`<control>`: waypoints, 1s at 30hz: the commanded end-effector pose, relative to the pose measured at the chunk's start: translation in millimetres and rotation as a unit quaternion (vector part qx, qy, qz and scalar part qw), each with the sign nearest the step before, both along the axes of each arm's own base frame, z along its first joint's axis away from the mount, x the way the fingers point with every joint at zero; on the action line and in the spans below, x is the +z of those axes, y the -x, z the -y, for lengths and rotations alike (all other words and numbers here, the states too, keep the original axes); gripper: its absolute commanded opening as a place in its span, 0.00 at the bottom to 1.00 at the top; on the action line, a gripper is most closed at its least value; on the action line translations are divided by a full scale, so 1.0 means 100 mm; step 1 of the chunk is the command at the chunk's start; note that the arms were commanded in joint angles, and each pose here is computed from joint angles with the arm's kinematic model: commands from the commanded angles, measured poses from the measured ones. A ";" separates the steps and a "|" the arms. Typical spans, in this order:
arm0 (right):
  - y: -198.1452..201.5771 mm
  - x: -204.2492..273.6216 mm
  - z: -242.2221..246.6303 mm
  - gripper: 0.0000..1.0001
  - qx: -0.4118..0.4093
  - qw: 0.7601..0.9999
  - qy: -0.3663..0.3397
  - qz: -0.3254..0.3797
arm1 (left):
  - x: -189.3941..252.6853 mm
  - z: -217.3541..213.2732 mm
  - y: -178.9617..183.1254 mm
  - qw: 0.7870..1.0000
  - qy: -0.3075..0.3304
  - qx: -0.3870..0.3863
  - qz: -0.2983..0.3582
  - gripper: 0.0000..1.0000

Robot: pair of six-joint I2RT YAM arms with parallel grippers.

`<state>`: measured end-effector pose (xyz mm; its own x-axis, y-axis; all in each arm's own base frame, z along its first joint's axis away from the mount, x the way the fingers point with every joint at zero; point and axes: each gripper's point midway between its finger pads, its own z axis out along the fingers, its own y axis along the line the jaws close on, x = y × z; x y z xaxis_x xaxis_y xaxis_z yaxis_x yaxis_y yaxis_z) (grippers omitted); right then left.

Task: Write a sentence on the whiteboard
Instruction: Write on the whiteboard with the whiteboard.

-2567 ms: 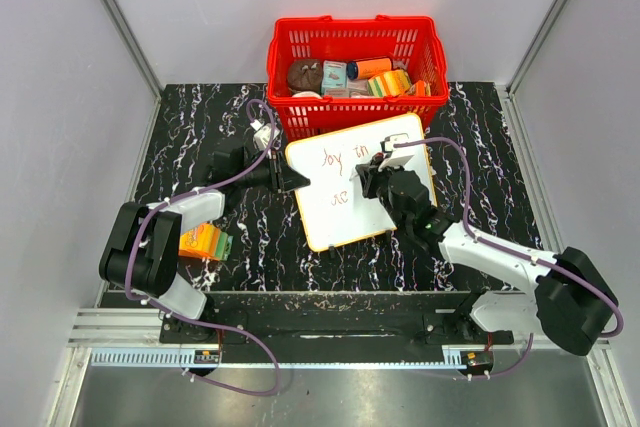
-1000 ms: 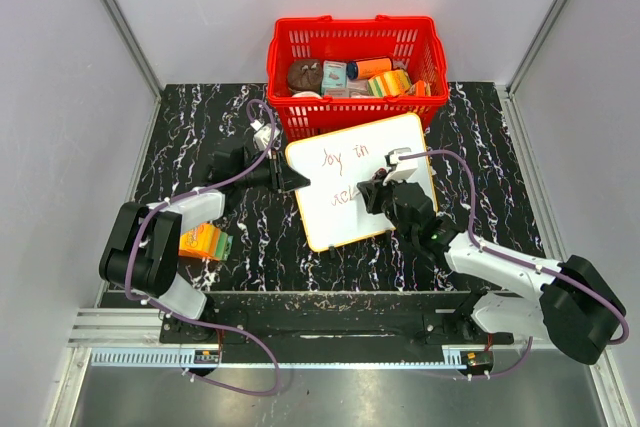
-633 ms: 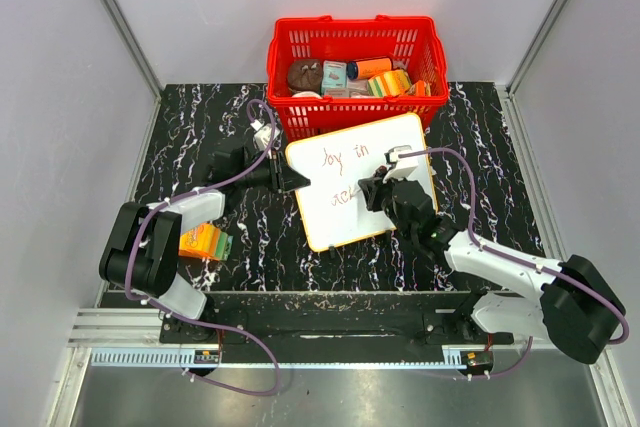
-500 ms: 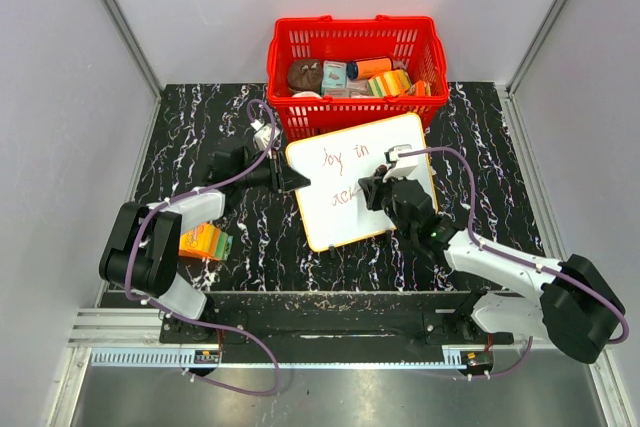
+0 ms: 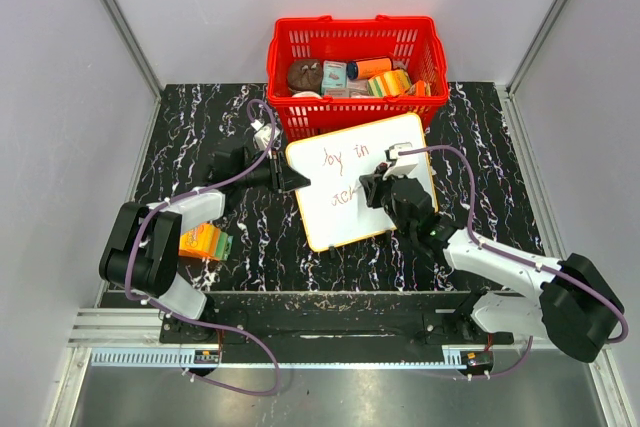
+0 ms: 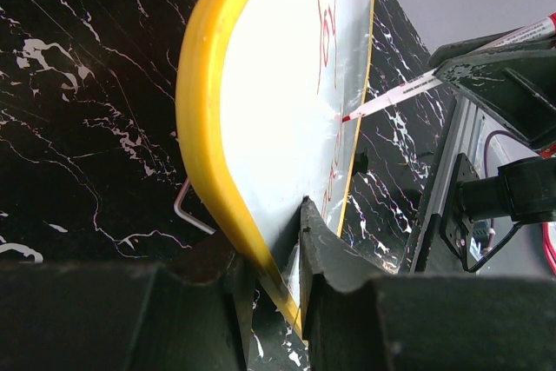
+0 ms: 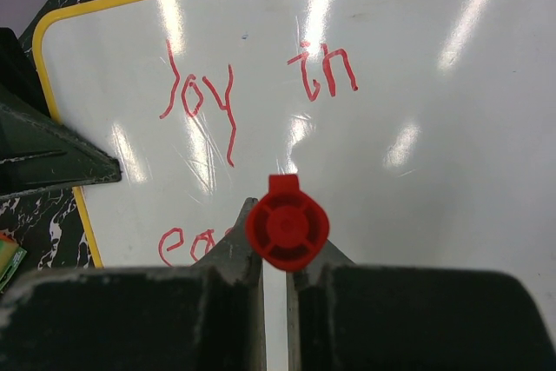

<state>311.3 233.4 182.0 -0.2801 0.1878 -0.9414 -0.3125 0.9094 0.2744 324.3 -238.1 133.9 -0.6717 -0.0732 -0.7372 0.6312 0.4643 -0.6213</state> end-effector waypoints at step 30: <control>-0.01 0.11 0.10 0.00 -0.017 1.000 -0.011 0.013 | -0.37 -0.09 -0.10 0.995 -0.087 0.017 0.042 0.00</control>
<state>311.2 228.5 182.6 -0.2744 0.1894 -0.9428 -0.2947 0.9167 0.2700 323.9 -238.6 133.9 -0.6719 -0.0722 -0.7372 0.6319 0.4634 -0.6213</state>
